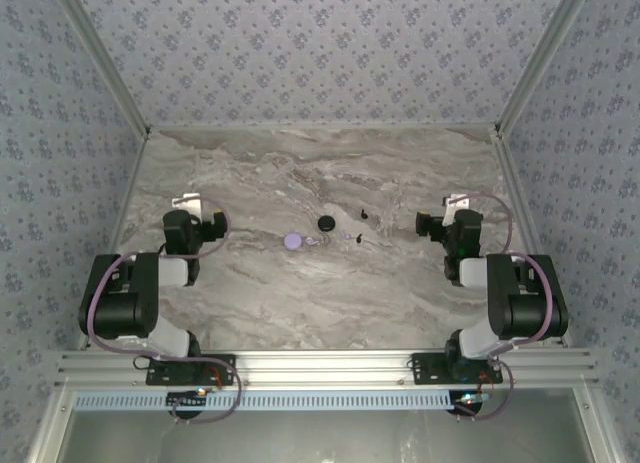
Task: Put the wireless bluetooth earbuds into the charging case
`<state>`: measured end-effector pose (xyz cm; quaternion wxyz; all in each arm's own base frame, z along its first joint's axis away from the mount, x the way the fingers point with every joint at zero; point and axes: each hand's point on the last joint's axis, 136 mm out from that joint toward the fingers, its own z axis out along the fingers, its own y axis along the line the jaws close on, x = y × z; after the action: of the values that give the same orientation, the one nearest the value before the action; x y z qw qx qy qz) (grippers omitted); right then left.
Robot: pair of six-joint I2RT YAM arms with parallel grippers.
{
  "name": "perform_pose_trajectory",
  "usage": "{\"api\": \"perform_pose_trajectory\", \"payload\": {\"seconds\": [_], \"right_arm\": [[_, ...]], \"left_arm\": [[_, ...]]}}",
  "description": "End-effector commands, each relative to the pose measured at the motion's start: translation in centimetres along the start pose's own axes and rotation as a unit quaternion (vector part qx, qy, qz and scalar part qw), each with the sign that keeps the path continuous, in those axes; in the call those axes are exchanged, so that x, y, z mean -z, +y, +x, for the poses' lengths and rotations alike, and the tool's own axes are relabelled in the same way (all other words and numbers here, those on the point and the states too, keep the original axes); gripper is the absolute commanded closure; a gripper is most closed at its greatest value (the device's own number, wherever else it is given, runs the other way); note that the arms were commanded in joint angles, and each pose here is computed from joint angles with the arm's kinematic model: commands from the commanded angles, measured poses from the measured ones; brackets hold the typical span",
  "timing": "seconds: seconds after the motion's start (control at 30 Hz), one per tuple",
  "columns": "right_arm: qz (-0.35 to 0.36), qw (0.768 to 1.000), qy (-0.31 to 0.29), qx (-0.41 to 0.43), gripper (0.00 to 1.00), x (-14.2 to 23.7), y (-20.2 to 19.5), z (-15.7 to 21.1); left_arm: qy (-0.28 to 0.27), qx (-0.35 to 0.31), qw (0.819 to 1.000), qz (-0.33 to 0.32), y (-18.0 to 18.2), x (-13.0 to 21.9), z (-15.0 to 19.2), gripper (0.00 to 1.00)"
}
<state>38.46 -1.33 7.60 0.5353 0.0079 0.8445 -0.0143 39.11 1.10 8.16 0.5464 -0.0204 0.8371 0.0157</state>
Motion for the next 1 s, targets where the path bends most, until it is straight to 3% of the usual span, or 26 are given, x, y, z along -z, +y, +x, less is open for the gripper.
{"api": "perform_pose_trajectory", "payload": {"seconds": [0.0, 0.57, 0.8, 0.97], "right_arm": [[-0.003, 1.0, -0.005, 0.006, 0.0, -0.3, 0.0, -0.6], [-0.003, 1.0, -0.007, 0.004, 0.0, -0.3, -0.1, -0.7], [0.023, 1.0, -0.011, -0.006, 0.0, 0.9, -0.9, -2.0], [0.038, 0.998, 0.049, -0.033, 0.0, 1.9, -1.4, -3.0]], "left_arm": [[-0.009, 0.007, 1.0, -0.004, 0.2, -0.3, -0.9, 0.01], [-0.01, 0.007, 1.0, -0.005, 0.3, -0.3, -0.9, 0.01], [-0.006, 0.028, 0.998, -0.054, 2.0, 0.6, -2.3, 0.01], [0.024, 0.06, 0.996, -0.055, 2.0, 2.0, -3.6, 0.01]]}}
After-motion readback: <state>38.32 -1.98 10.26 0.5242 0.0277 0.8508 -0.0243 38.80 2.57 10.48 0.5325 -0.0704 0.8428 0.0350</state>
